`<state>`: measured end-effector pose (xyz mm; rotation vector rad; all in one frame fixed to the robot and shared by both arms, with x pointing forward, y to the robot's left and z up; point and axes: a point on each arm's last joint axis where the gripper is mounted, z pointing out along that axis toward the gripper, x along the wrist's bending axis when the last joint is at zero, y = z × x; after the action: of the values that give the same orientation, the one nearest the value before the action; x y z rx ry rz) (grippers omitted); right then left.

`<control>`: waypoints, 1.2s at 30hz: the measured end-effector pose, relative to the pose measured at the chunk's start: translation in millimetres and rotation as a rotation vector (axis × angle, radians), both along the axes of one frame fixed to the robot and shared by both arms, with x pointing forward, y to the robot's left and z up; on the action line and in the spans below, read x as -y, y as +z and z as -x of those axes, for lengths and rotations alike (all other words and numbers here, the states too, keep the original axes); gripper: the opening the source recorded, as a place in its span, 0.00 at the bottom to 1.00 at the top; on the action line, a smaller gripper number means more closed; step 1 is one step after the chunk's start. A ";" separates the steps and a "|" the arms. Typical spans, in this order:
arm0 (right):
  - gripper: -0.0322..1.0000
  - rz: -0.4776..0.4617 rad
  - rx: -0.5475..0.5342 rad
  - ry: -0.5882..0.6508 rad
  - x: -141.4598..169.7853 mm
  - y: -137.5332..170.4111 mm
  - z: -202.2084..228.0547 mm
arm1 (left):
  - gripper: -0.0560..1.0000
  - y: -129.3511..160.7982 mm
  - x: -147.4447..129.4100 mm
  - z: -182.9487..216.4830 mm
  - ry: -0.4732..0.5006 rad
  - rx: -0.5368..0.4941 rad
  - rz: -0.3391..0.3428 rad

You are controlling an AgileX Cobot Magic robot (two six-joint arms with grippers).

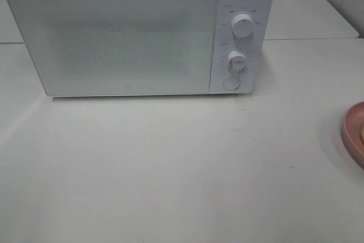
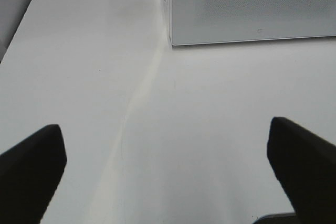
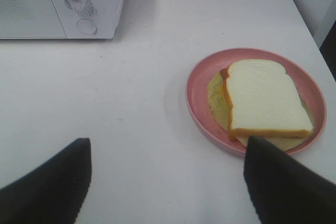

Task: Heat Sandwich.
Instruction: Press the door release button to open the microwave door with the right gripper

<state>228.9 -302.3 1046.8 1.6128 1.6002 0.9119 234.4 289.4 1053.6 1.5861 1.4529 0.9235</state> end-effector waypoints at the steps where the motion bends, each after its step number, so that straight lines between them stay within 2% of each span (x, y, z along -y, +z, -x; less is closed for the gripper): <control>1: 0.77 0.000 0.000 0.000 0.0 0.0 0.0 | 0.99 0.0 0.0 0.0 0.000 0.000 0.000; 19: 0.77 0.000 0.006 0.000 0.0 3.9 -0.8 | 0.99 0.0 0.0 0.0 0.000 0.000 0.000; 26: 0.77 0.002 -0.006 0.003 -1.3 20.1 -21.7 | 0.99 0.0 0.0 0.0 0.000 0.000 0.000; 36: 0.77 0.004 -0.020 0.008 -3.3 26.4 -52.6 | 0.99 0.0 0.0 0.0 0.000 0.000 0.000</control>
<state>281.6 -299.1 1073.1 1.6187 1.6220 0.8987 234.4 289.4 1053.6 1.5861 1.4529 0.9235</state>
